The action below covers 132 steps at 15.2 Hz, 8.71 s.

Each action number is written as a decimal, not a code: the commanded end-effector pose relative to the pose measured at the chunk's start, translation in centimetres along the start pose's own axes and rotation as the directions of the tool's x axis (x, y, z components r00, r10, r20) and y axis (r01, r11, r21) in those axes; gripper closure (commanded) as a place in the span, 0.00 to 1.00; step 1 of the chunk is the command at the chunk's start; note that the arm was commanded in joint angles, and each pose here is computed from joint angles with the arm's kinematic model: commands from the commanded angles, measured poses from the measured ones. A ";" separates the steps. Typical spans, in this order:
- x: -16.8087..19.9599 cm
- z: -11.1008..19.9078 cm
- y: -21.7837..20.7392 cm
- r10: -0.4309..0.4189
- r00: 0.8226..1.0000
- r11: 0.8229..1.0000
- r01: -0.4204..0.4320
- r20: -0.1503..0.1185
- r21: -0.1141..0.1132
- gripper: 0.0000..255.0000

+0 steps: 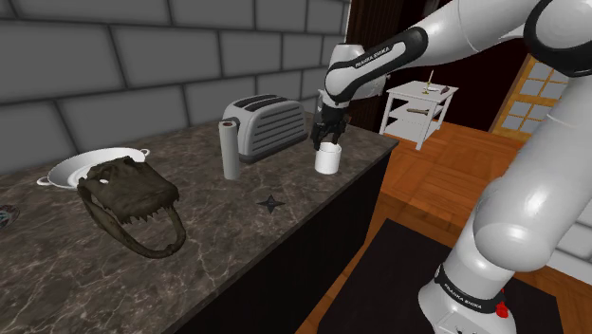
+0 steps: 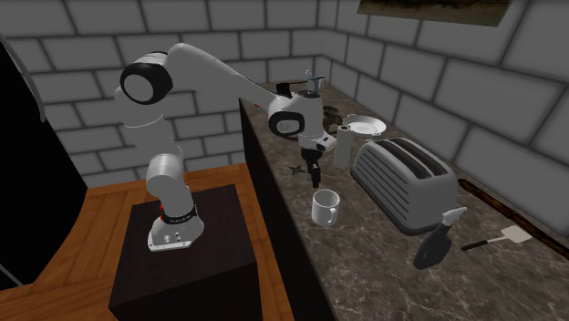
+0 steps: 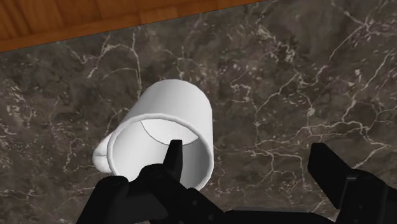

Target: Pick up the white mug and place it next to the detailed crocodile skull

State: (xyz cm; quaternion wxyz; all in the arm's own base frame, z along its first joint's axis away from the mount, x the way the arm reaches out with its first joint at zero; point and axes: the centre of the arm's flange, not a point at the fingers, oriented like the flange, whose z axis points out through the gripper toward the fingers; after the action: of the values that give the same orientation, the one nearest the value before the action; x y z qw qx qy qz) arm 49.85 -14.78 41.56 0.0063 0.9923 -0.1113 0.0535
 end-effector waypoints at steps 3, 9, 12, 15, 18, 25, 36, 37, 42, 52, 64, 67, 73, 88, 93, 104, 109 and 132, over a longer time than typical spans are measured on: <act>3.3 3.3 2.0 0.009 1.000 1.000 -0.009 -0.006 -0.020 0.00; 3.4 6.0 2.0 0.009 1.000 1.000 -0.010 -0.007 -0.020 0.00; 3.4 7.4 2.1 0.010 1.000 1.000 -0.010 -0.007 -0.020 0.00; 3.4 7.4 2.1 0.009 1.000 1.000 -0.010 -0.007 -0.020 0.00; 3.4 7.4 2.1 0.009 1.000 1.000 -0.010 -0.007 -0.020 0.00; 3.4 7.4 2.1 0.009 1.000 1.000 -0.010 -0.006 -0.020 1.00; 3.8 3.7 2.1 0.009 1.000 1.000 -0.010 -0.007 -0.020 1.00; 3.9 3.2 2.1 0.009 1.000 1.000 -0.010 -0.007 -0.020 1.00; 4.2 0.5 2.1 0.009 1.000 1.000 -0.010 -0.007 -0.020 1.00; 4.7 -4.7 2.1 0.009 1.000 1.000 -0.010 -0.007 -0.020 1.00; 5.4 -11.0 2.1 0.009 1.000 1.000 -0.010 -0.007 -0.020 1.00; 5.6 -12.6 2.1 0.009 1.000 1.000 -0.010 -0.007 -0.020 1.00; 5.9 -15.7 2.1 0.009 1.000 1.000 -0.010 -0.007 -0.020 1.00; 4.5 -19.1 -9.7 0.009 1.000 1.000 -0.010 -0.007 -0.020 1.00; 3.5 -19.2 -16.2 0.009 1.000 1.000 -0.010 -0.007 -0.020 1.00; 1.3 -19.4 -30.5 0.009 1.000 1.000 -0.010 -0.007 -0.020 1.00; 0.3 -19.6 -37.0 0.009 1.000 1.000 -0.010 -0.007 -0.020 1.00; -1.9 -11.3 -45.1 0.009 1.000 1.000 -0.010 -0.007 -0.020 1.00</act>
State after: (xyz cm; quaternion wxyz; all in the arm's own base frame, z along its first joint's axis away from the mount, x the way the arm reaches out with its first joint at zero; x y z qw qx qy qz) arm 56.90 29.97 53.01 0.0166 0.9915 -0.1165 0.0551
